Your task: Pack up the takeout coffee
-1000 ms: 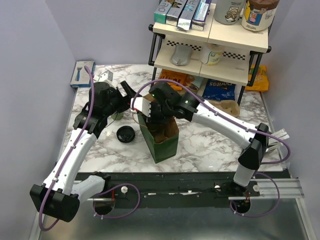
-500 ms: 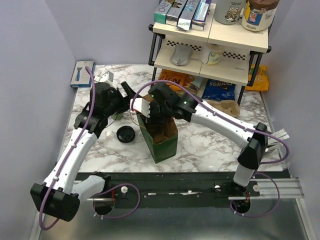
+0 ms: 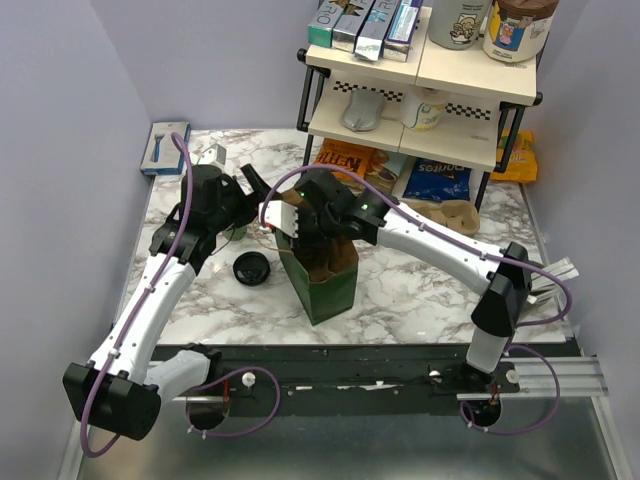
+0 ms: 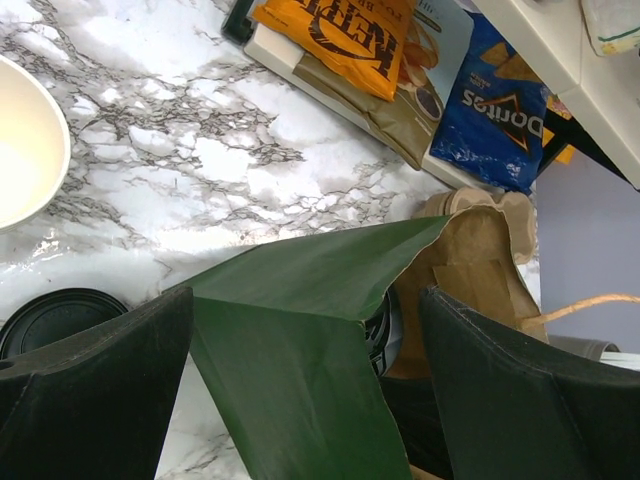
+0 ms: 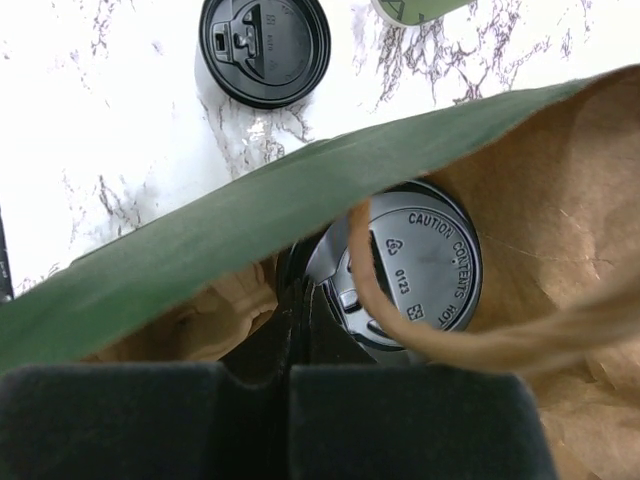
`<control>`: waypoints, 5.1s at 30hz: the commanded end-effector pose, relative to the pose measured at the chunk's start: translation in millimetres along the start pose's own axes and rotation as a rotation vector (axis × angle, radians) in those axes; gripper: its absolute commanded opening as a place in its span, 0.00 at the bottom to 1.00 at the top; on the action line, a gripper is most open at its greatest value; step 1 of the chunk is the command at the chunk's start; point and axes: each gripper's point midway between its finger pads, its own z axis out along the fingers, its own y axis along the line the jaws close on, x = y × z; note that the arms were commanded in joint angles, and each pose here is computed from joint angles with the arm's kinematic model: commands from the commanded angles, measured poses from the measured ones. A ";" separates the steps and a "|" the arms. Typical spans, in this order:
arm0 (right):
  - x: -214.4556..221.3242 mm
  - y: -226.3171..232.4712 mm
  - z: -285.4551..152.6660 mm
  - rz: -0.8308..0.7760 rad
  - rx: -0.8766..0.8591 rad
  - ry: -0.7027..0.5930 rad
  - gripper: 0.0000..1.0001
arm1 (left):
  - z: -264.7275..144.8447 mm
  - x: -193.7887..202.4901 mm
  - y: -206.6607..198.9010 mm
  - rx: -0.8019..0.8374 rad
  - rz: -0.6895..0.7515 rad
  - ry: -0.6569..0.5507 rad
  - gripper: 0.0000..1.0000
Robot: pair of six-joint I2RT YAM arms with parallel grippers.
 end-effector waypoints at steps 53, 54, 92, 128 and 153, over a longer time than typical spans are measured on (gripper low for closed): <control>-1.6 -24.4 -4.4 0.070 0.131 -0.007 0.38 | -0.3 1.5 -9.1 0.062 -0.004 0.014 0.99; -3.2 -25.7 -5.3 0.072 0.136 -0.012 0.38 | 0.1 1.6 -9.2 0.063 -0.002 0.015 0.99; -52.1 -98.6 -150.8 0.383 0.652 -0.268 0.81 | 3.9 0.8 -3.7 0.034 -0.003 0.011 0.99; 196.4 -53.6 -357.5 1.382 1.431 -0.231 1.00 | -10.4 -9.0 -5.0 0.027 0.013 -0.043 0.99; 335.5 58.0 -286.0 1.629 1.415 0.562 0.60 | -18.0 -12.3 -3.7 0.013 0.027 -0.061 0.99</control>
